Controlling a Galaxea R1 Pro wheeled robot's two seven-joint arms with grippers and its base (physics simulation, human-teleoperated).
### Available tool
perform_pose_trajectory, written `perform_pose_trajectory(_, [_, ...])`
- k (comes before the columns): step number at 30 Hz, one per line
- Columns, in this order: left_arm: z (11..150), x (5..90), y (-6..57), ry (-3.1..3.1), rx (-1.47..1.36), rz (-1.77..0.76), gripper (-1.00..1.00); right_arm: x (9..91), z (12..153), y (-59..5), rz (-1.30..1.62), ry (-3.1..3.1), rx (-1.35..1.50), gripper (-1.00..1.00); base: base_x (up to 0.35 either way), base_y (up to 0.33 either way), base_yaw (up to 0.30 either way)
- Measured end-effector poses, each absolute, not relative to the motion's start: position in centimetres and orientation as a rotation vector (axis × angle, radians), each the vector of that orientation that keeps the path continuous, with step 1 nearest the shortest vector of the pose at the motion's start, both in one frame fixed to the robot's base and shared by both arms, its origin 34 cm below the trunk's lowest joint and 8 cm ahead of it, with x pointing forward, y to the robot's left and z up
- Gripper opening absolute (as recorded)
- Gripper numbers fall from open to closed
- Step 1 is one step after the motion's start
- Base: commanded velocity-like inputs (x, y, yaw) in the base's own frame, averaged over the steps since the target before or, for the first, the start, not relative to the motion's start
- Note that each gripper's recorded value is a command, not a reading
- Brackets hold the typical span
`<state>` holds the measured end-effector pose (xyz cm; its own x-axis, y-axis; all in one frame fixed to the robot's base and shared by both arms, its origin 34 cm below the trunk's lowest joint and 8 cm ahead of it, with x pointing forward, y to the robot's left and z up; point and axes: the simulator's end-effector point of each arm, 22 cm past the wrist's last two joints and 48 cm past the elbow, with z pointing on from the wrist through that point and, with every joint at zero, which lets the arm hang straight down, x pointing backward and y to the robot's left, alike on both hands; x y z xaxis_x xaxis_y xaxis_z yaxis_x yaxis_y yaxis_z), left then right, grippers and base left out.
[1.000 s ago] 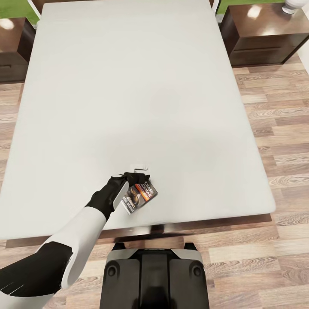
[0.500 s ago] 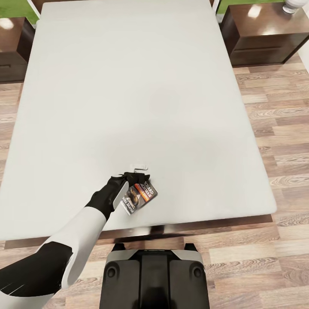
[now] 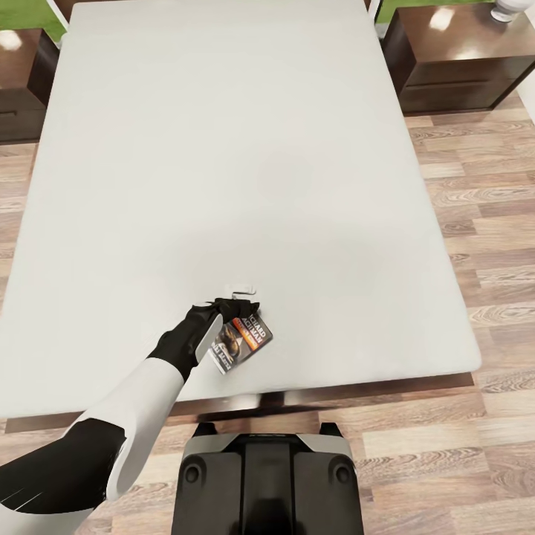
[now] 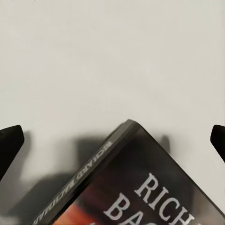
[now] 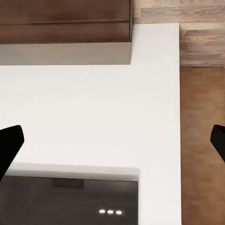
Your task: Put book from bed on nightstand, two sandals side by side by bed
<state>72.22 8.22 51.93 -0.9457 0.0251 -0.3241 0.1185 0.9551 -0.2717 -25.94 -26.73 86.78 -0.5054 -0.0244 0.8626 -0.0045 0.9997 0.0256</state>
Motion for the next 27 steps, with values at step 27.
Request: perform_pose_trajectory(27, [51.76,72.76,8.72,2.783,0.11,-0.399,1.0,-25.82,86.49,-27.08,-0.022,-2.102,0.027,1.0,0.0,0.0,0.0])
